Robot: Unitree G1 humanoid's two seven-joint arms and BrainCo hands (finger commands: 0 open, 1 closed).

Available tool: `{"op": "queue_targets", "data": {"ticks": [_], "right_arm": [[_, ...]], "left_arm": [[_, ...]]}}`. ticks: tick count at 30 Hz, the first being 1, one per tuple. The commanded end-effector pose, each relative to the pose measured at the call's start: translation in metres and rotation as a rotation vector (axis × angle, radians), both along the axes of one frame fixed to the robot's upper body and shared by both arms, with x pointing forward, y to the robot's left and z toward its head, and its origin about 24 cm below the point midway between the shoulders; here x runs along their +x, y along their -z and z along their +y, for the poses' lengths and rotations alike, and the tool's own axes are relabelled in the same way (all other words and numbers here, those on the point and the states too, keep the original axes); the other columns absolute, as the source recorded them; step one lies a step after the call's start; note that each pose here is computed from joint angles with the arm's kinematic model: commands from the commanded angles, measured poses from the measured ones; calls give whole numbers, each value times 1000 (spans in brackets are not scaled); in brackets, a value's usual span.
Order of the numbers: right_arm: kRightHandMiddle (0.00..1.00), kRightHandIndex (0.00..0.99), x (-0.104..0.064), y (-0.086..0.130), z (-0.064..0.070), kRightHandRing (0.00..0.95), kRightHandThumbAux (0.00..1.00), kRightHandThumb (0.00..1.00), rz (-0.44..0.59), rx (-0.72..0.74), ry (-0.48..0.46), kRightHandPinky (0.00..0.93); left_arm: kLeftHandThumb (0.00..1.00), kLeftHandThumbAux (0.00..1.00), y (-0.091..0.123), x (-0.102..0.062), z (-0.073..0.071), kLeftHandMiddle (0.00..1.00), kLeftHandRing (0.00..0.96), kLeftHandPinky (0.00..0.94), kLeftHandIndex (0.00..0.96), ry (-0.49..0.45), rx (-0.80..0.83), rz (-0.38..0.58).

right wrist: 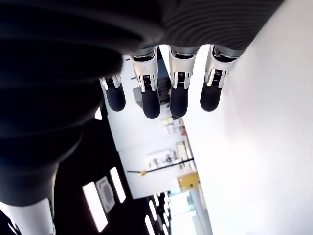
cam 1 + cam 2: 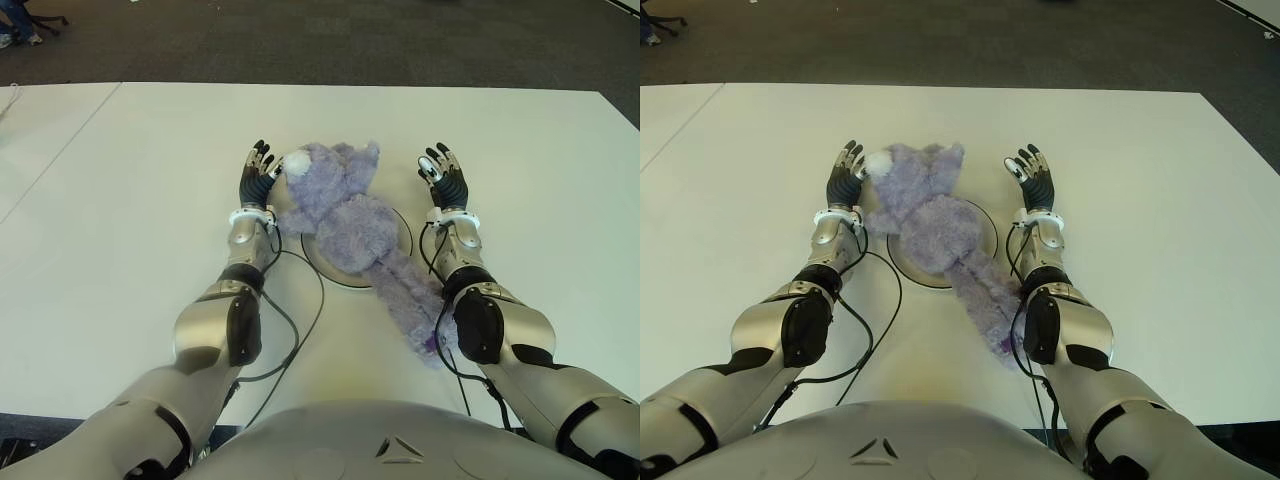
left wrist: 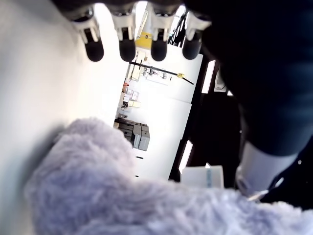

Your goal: Put the doll into the plate.

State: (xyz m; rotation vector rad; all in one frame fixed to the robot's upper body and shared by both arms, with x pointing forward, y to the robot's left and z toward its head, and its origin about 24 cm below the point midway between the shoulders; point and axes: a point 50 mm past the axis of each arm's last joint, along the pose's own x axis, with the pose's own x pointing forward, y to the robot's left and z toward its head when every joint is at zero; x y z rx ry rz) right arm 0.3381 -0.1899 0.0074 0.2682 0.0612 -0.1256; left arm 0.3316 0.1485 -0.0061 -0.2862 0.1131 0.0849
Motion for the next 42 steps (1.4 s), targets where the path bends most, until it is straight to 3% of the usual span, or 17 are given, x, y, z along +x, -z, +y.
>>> {"op": "queue_targets", "data": {"ticks": [1, 26, 42], "right_arm": [[133, 99, -80, 94, 5, 107, 728, 0, 407, 127, 56, 116], [132, 90, -80, 94, 4, 110, 760, 2, 411, 121, 52, 123], [149, 96, -80, 94, 5, 129, 808, 71, 411, 117, 56, 151]], "left_arm": [[0, 757, 82, -71, -4, 27, 24, 42, 8, -39, -109, 394], [0, 768, 82, -71, -5, 27, 20, 21, 15, -52, -104, 391], [0, 795, 83, -72, -5, 15, 18, 52, 0, -43, -70, 416]]}}
